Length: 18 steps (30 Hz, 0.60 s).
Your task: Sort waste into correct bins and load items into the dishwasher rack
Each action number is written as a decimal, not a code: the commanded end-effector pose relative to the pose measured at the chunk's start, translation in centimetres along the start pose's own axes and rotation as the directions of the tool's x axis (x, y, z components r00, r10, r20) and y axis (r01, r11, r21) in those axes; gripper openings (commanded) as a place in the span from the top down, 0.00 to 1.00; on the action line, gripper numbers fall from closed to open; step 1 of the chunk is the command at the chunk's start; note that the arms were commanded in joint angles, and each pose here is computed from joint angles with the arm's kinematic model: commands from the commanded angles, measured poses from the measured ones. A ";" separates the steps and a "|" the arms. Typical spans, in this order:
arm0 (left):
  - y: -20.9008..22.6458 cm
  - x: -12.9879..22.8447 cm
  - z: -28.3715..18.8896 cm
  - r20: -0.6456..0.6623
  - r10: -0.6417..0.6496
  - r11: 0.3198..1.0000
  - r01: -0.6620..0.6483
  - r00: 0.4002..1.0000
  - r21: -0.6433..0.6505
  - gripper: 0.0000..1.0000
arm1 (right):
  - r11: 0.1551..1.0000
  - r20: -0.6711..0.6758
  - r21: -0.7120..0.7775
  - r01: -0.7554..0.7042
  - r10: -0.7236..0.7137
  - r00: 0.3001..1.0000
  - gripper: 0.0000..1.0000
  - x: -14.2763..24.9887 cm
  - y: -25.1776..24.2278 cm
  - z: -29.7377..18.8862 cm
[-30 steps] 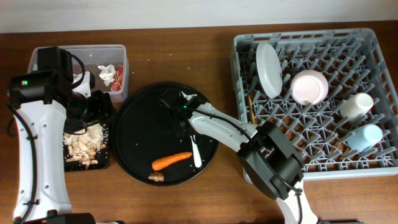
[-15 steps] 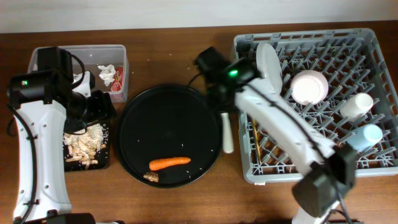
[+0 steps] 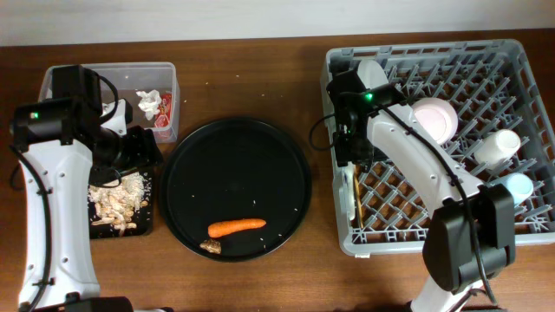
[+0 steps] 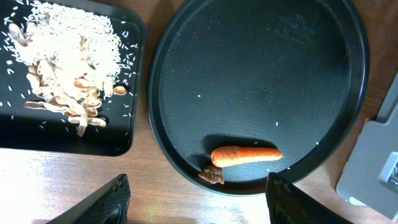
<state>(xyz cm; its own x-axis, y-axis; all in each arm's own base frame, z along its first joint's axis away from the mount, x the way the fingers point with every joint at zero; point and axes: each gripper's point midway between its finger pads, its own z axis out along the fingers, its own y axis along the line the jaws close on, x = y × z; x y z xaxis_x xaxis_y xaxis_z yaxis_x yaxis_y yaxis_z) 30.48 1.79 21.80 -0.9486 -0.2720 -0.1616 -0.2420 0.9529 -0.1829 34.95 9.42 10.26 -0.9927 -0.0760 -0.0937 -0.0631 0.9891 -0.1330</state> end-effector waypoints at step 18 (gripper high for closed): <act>-11.4 15.9 16.5 -0.272 -0.543 0.840 0.521 0.794 -0.154 0.01 | 0.901 0.069 -0.122 -0.417 0.426 0.902 0.09 6.6 -14.2 -8.6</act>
<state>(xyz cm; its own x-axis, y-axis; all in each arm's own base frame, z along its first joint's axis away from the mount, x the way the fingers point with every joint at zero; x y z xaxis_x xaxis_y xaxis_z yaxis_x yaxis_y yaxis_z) 22.50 -15.52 6.60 -0.7556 -0.6085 0.2425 -0.6482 0.7481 -0.1422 28.50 -4.16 20.22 -0.9116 0.3494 -0.2164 0.3511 0.9358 0.0320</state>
